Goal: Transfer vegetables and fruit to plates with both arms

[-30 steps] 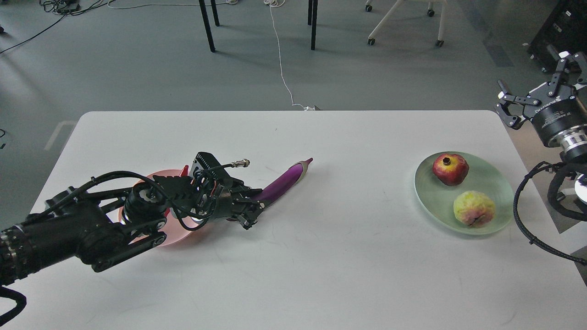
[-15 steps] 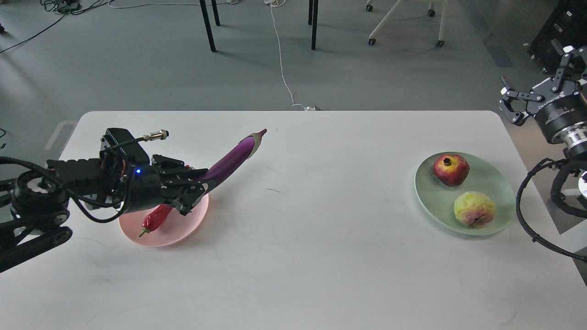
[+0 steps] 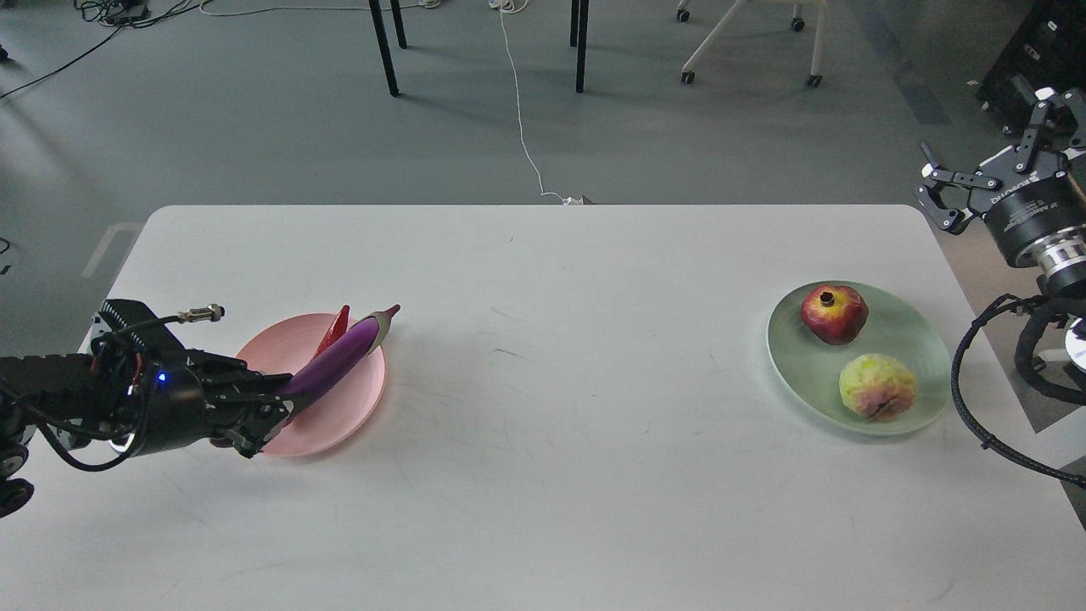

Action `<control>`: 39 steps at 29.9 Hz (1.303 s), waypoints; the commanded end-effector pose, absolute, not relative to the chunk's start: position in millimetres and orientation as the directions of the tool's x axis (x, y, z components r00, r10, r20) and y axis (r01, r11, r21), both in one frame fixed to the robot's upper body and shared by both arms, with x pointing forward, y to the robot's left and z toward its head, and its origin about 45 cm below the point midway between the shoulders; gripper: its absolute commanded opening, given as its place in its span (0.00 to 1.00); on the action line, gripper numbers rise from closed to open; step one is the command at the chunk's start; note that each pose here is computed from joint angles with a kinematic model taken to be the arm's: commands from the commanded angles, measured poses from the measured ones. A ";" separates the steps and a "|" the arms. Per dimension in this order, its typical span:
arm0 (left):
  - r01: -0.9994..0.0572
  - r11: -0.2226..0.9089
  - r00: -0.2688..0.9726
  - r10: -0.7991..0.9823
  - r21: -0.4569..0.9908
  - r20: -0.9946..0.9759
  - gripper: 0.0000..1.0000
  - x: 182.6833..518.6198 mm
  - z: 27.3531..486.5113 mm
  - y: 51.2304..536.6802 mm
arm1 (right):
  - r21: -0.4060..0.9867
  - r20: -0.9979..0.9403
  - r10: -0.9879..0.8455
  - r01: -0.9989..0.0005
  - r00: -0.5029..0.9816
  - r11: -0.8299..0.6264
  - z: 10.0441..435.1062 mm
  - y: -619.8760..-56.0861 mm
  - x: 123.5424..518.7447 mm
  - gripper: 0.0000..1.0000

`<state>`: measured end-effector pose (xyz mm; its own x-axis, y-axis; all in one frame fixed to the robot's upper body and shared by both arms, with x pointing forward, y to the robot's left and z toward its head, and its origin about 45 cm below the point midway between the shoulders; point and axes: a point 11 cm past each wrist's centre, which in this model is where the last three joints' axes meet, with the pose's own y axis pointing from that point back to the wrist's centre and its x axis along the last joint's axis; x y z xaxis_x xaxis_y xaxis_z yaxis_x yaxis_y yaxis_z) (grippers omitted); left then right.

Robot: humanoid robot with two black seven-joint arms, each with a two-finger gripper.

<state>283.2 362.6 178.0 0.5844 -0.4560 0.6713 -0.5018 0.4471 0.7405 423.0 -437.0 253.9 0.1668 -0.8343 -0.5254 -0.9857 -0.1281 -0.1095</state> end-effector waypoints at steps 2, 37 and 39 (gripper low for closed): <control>-0.514 0.464 0.575 -0.439 0.722 0.691 0.79 287.5 181.3 359.9 | -0.112 -0.524 -0.835 -0.986 0.166 -0.126 255.2 -437.9 423.4 0.99; -0.976 0.205 0.213 0.969 -0.077 -0.124 0.98 482.5 284.7 321.3 | -0.257 -0.628 -0.747 -0.964 0.216 -0.063 287.9 -420.8 448.6 0.99; -0.980 0.184 0.196 0.956 -0.072 -0.218 0.98 482.4 278.8 330.1 | -0.250 -0.649 -0.732 -0.967 0.208 -0.053 281.5 -413.8 451.2 0.99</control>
